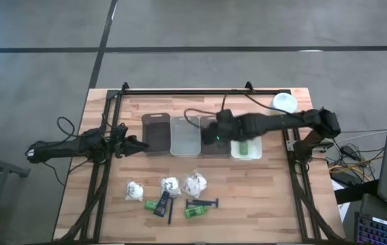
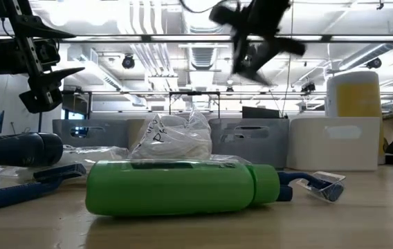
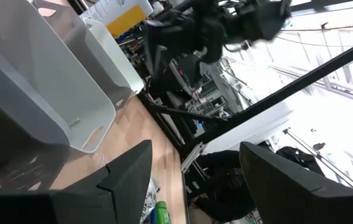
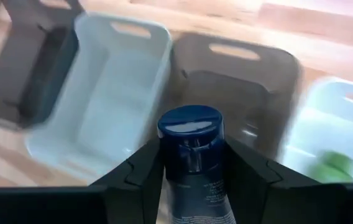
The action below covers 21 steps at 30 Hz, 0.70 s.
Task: Pick & Place Travel size toiletries
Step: Put the blue shave cream into the right black bin, then put the blue razor into the left black bin
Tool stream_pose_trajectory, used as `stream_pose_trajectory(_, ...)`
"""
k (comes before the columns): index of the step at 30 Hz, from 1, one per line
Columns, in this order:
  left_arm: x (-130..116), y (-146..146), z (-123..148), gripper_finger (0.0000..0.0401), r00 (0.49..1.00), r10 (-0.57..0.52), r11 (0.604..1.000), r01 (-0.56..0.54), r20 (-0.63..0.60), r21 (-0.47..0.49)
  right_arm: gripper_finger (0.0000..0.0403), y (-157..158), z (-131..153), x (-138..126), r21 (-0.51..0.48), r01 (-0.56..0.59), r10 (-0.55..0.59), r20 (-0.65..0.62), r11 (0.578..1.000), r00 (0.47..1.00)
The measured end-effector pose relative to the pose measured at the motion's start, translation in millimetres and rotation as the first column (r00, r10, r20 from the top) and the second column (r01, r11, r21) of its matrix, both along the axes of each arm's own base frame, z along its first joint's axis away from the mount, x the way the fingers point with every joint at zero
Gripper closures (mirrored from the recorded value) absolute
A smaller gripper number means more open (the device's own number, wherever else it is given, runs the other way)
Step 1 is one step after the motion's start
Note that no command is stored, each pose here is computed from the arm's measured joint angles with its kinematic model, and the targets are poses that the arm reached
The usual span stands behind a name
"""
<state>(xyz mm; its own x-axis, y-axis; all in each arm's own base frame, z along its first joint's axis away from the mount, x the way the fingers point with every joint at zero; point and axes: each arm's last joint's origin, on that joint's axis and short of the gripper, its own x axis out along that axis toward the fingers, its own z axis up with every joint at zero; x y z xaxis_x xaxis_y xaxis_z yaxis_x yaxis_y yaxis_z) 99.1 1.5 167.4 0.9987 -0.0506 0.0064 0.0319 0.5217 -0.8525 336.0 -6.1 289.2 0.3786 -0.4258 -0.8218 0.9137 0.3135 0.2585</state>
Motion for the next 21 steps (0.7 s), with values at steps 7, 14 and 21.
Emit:
stream_pose_trajectory(7,0,0,0,0.0153,1.000,0.000,1.000,0.000,0.001,-0.006,0.0278,-40,-39,12,0.100,0.071,-0.071,-0.006,0.992,0.997)
stream_pose_trajectory(14,0,0,0,0.0153,1.000,0.000,1.000,0.000,0.003,-0.008,0.0245,-44,-76,17,0.155,0.165,-0.157,-0.063,0.974,0.986)
stream_pose_trajectory(21,0,0,0,0.0153,1.000,0.000,1.000,0.000,0.004,-0.008,0.0174,-41,-80,19,0.159,0.174,-0.164,-0.072,0.972,0.984)
